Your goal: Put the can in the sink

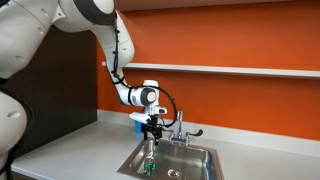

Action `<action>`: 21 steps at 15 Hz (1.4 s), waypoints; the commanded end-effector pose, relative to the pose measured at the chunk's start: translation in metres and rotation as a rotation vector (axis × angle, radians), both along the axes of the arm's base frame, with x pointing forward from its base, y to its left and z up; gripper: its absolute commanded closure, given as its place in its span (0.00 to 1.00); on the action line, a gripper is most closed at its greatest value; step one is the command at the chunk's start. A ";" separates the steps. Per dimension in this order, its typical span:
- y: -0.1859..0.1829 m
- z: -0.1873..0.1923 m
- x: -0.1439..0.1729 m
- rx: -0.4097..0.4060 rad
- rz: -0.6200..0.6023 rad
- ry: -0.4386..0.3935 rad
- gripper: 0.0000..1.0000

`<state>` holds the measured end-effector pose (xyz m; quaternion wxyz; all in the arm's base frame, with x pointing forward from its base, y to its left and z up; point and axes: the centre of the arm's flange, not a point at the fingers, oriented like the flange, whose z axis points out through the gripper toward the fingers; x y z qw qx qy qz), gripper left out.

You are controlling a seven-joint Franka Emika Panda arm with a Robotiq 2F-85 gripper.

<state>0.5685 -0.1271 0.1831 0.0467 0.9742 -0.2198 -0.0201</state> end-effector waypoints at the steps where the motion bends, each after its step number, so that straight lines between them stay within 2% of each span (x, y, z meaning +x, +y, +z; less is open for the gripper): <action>1: 0.013 0.021 -0.018 -0.010 0.081 0.028 0.00; 4: 0.024 0.024 -0.027 -0.031 0.132 0.031 0.00; 9: 0.044 0.036 -0.053 -0.042 0.148 0.038 0.00; 21: 0.086 0.038 -0.117 0.002 0.180 0.095 0.00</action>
